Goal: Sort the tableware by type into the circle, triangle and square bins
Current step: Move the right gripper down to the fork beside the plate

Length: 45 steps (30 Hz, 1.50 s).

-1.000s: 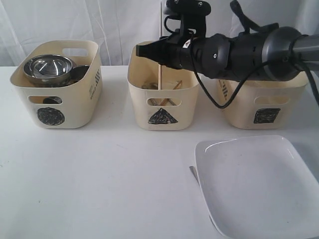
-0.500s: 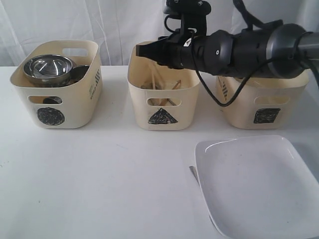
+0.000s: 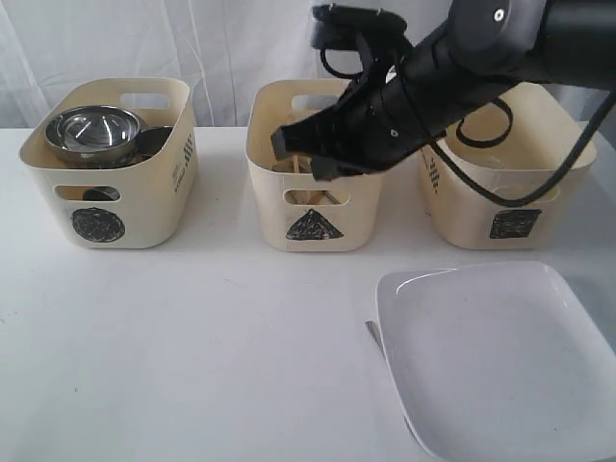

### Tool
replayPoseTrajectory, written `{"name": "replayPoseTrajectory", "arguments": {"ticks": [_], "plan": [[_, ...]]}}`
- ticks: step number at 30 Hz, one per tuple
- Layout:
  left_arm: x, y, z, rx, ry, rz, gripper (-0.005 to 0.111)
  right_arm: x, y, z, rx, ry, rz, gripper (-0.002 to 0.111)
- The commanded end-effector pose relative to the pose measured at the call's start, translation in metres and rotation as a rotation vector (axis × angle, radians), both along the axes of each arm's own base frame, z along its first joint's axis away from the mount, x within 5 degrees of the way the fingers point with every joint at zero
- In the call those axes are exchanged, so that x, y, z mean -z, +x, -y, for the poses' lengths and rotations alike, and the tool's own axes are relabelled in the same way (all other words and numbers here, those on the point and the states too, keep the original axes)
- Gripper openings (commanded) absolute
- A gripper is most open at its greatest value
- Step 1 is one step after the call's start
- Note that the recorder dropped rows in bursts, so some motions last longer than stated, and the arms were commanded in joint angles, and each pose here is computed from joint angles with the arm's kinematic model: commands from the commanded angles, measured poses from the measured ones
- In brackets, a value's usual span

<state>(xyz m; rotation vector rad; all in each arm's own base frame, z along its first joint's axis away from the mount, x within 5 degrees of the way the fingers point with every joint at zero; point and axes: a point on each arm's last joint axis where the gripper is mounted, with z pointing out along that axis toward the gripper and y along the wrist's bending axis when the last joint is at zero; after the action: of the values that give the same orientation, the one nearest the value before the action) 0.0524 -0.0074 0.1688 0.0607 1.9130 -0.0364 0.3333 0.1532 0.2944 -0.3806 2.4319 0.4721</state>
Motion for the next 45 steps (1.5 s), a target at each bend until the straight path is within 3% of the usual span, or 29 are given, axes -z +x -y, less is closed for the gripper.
{"name": "replayPoseTrajectory", "arguments": {"ticks": [1,6,13,17,20,24,31,41,45], "plan": [[0.001,0.000,0.000,0.006,-0.002,0.000,0.000,0.028,-0.024,0.004,-0.069,-0.090,-0.227,0.000],[0.001,0.000,0.000,0.006,-0.002,0.000,0.000,0.069,-0.040,0.010,-0.084,-0.152,-0.401,0.000],[0.001,0.000,0.000,0.006,-0.002,0.000,0.000,0.078,-0.041,0.009,-0.125,-0.161,-0.408,0.003],[0.001,0.000,0.000,0.006,-0.002,0.000,0.000,0.078,-0.038,0.009,-0.226,-0.200,-0.333,0.020],[0.001,0.000,0.000,0.006,-0.002,0.000,0.000,0.080,-0.035,0.008,-0.224,-0.201,-0.314,0.034],[0.001,0.000,0.000,0.006,-0.002,0.000,0.000,0.093,-0.030,0.006,-0.216,-0.208,-0.328,0.045],[0.001,0.000,0.000,0.006,-0.002,0.000,0.000,0.125,-0.017,0.003,-0.168,-0.219,-0.354,0.045],[0.001,0.000,0.000,0.006,-0.002,0.000,0.000,0.130,-0.015,0.014,-0.082,-0.325,-0.381,0.045],[0.001,0.000,0.000,0.006,-0.002,0.000,0.000,0.129,-0.014,0.008,-0.053,-0.239,-0.377,0.044]]}}
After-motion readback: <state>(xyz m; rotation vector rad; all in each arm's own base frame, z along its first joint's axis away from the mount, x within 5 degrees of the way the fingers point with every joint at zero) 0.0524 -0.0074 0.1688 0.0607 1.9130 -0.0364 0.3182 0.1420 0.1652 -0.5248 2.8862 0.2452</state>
